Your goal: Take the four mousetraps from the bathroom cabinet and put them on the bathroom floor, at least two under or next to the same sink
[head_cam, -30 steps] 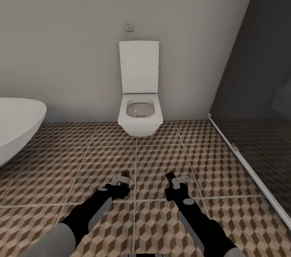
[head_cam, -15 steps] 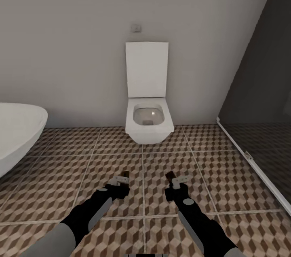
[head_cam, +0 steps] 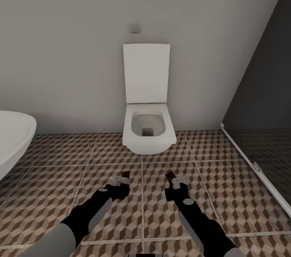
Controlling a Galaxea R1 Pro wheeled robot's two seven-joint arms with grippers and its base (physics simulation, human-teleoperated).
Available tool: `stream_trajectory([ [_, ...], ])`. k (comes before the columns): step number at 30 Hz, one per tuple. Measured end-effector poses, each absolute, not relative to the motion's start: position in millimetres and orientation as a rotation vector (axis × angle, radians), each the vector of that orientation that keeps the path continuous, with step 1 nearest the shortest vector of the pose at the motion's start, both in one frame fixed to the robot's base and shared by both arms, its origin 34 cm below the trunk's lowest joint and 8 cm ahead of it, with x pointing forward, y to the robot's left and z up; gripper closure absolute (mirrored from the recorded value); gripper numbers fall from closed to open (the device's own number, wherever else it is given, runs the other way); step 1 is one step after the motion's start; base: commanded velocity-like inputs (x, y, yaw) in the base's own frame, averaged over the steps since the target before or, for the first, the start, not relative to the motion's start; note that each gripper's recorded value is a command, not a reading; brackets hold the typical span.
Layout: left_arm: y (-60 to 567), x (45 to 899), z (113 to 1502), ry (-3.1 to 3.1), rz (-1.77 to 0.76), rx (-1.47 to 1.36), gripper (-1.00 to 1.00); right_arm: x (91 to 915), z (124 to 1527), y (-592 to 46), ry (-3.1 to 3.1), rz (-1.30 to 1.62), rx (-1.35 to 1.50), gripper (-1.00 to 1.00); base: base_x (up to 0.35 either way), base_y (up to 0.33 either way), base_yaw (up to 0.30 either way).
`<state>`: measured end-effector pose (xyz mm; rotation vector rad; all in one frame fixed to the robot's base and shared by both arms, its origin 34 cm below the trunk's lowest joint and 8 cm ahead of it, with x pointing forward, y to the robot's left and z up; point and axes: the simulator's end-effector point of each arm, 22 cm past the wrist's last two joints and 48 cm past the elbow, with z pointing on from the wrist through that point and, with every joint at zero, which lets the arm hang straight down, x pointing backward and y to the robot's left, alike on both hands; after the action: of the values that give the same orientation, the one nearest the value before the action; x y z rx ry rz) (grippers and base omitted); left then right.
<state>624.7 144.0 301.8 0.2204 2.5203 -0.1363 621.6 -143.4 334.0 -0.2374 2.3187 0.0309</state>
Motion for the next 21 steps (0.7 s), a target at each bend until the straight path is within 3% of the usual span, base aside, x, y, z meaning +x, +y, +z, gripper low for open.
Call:
stream_trajectory([
  [7, 141.0, 622.8, 300.8, 2.52, -0.136, 0.24, 1.0, 621.5, 333.7, -143.4, 2.32, 0.031, -0.238, 1.0, 0.173, -0.152, 0.0],
  [21, 139.9, 622.7, 300.8, 2.518, -0.136, 0.246, 1.0, 621.5, 333.5, -143.4, 2.32, 0.031, -0.238, 1.0, 0.013, -0.014, 0.0],
])
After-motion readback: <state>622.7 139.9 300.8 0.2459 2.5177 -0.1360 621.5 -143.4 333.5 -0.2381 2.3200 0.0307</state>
